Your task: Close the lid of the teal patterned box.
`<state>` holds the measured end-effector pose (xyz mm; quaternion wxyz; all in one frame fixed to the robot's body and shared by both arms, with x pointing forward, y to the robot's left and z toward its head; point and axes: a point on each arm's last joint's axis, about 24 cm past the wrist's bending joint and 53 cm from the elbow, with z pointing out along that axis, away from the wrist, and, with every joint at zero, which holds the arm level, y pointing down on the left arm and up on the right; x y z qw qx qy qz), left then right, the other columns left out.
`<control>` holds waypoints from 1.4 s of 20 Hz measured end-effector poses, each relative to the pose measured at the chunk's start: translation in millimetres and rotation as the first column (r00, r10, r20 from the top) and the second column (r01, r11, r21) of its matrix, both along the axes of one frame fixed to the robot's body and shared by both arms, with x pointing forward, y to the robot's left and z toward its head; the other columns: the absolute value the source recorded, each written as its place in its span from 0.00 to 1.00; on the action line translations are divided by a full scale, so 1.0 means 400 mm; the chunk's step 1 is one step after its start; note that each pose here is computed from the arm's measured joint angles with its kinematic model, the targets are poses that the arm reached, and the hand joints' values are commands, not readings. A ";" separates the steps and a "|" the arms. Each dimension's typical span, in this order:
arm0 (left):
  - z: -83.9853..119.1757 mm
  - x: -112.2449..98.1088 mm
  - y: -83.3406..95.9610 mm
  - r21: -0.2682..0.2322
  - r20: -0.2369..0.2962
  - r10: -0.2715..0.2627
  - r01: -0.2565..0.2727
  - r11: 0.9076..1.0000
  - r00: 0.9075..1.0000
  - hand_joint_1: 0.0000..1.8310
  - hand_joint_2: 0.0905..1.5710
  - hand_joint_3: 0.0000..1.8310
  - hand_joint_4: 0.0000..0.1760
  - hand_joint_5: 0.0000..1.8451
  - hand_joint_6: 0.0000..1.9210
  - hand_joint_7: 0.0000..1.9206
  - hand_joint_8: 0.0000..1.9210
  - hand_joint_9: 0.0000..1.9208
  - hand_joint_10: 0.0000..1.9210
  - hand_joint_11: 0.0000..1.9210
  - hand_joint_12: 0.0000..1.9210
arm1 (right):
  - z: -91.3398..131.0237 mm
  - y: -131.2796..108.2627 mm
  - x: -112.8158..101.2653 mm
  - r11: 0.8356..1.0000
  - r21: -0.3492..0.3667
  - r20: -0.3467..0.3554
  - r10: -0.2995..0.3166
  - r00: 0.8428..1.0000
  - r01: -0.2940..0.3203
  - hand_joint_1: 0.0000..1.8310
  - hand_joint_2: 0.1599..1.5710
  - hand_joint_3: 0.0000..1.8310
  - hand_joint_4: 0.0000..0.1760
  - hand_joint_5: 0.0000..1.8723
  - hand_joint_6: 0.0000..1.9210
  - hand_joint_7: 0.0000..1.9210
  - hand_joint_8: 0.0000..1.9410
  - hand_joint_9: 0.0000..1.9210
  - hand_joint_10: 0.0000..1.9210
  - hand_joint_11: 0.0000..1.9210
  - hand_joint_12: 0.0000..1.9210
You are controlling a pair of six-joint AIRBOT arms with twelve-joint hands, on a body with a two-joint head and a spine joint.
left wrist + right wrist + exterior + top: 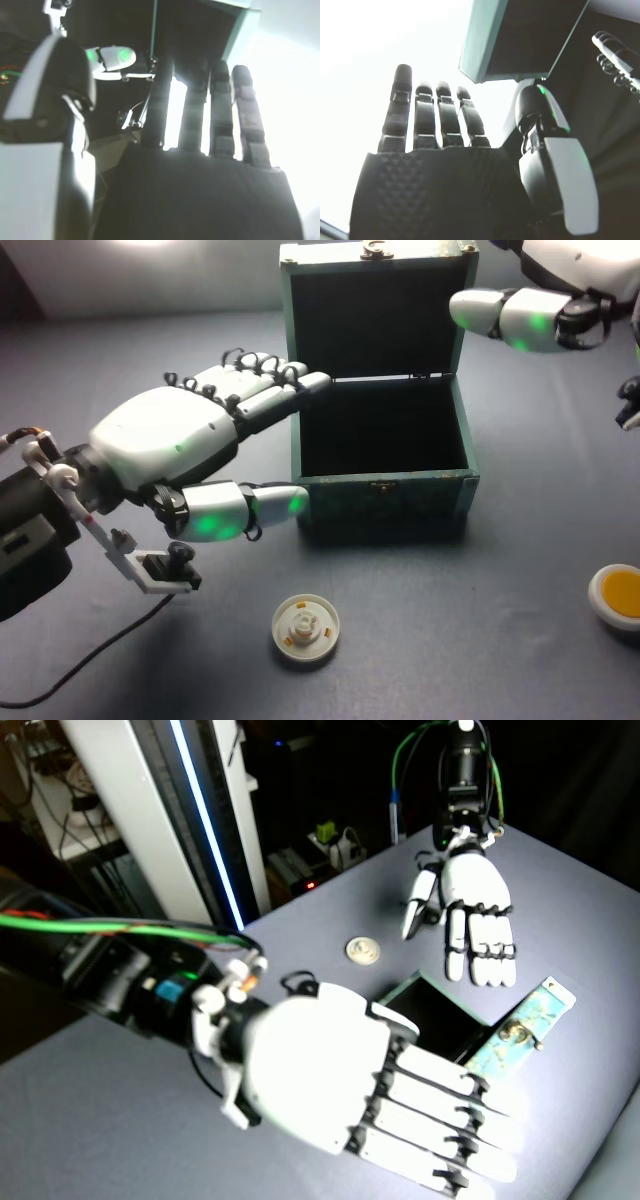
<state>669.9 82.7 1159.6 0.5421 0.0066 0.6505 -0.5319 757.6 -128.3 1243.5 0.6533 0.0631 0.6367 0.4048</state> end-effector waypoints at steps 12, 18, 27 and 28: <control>0.000 0.008 0.004 -0.007 -0.011 0.010 -0.011 1.000 1.000 0.14 0.83 0.00 0.00 0.00 0.00 0.00 0.00 0.00 0.00 0.00 0.00 | 0.037 0.036 -0.029 1.000 0.005 0.050 0.021 0.999 -0.022 0.10 0.84 0.00 0.00 0.25 0.16 0.31 0.47 0.22 0.76 0.14 1.00; -0.012 0.006 0.016 -0.015 -0.023 0.021 -0.021 1.000 1.000 0.15 0.85 0.00 0.15 0.02 0.01 0.00 0.00 0.00 0.00 0.00 0.00 | 0.042 0.081 -0.083 0.997 -0.010 0.074 0.078 0.994 -0.078 0.05 0.88 0.00 0.00 0.23 0.06 0.32 0.12 0.16 0.58 0.06 0.96; -0.031 -0.028 0.033 -0.042 -0.047 0.020 -0.022 0.999 0.999 0.09 0.86 0.00 0.15 0.03 0.01 0.01 0.00 0.00 0.00 0.00 0.00 | -0.002 0.035 -0.176 0.996 -0.011 0.091 0.085 0.992 -0.085 0.04 0.89 0.00 0.00 0.10 0.16 0.10 0.19 0.00 0.46 0.00 0.95; -0.035 -0.036 0.037 -0.036 -0.046 0.015 -0.017 0.999 0.999 0.07 0.86 0.00 0.22 0.04 0.01 0.02 0.00 0.00 0.00 0.00 0.00 | -0.003 0.020 -0.187 0.997 0.001 0.093 0.082 0.992 -0.082 0.05 0.90 0.00 0.00 0.11 0.14 0.11 0.13 0.00 0.44 0.00 0.87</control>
